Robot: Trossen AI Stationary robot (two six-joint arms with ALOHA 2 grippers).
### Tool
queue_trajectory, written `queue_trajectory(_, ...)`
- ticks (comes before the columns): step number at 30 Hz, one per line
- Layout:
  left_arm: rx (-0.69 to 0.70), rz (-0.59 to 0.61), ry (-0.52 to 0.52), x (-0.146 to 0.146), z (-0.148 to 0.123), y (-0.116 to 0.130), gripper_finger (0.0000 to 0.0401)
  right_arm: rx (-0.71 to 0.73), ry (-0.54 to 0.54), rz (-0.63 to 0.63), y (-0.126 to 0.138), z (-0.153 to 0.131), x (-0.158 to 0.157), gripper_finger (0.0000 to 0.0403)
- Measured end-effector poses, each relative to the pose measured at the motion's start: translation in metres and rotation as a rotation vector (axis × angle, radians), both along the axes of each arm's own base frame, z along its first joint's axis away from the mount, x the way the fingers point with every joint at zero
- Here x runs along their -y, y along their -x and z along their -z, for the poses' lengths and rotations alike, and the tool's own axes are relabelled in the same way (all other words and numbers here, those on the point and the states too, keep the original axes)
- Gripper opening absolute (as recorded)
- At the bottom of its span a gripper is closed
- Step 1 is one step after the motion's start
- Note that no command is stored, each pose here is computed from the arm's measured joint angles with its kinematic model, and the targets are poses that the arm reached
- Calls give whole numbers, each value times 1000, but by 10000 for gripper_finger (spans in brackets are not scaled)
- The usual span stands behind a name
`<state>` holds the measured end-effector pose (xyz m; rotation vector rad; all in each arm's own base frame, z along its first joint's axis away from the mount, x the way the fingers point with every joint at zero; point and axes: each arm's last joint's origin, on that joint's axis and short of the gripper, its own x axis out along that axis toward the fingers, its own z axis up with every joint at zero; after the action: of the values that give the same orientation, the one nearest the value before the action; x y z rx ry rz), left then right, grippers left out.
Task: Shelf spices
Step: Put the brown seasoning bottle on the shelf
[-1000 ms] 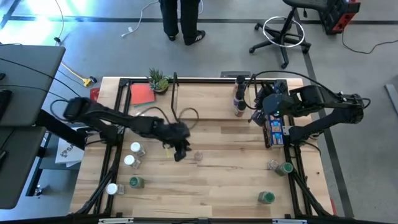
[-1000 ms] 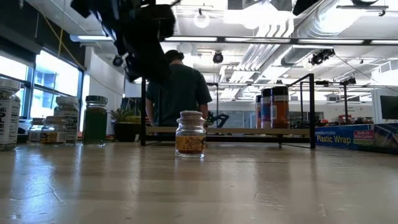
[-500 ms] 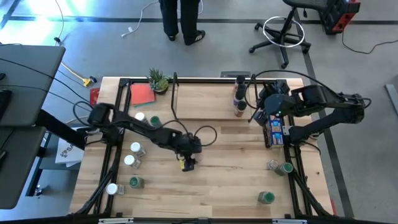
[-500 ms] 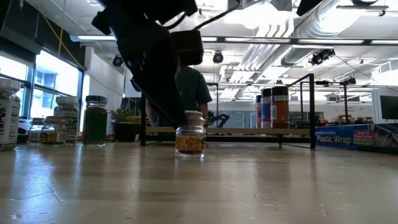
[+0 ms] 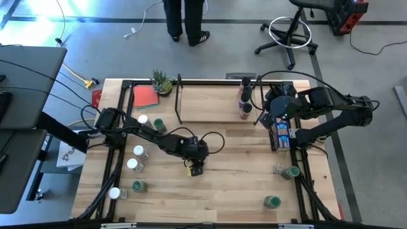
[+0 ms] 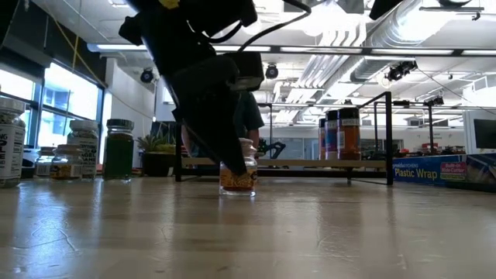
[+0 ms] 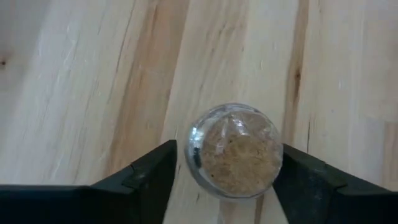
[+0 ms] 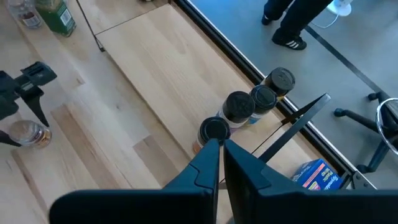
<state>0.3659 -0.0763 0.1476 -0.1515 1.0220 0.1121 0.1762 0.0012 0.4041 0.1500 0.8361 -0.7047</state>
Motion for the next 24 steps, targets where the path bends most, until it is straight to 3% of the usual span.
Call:
queue_trajectory(3, 3, -3, 4, -2, -3, 0, 176, 2, 0, 0, 1, 0, 0, 16)
queue_trajectory(5, -11, -16, 8, -4, -11, 0, 166, 4, -6, -3, 3, -1, 0, 16)
queue_trajectory(8, 14, -42, 15, -11, -49, -10, 166, 24, -24, -10, 11, -4, 1, 16)
queue_trajectory(12, 105, -62, -66, -32, -116, -30, 166, 64, -23, -6, 24, -10, 2, 16)
queue_trajectory(15, 213, -116, -120, -62, -156, -46, 166, 104, -3, 16, 35, -15, 4, 16)
queue_trajectory(17, 252, -173, -138, -90, -168, -53, 166, 137, 5, 42, 42, -18, 5, 16)
queue_trajectory(24, 269, -282, -161, -199, -155, -77, 166, 207, 14, 92, 57, -23, 8, 16)
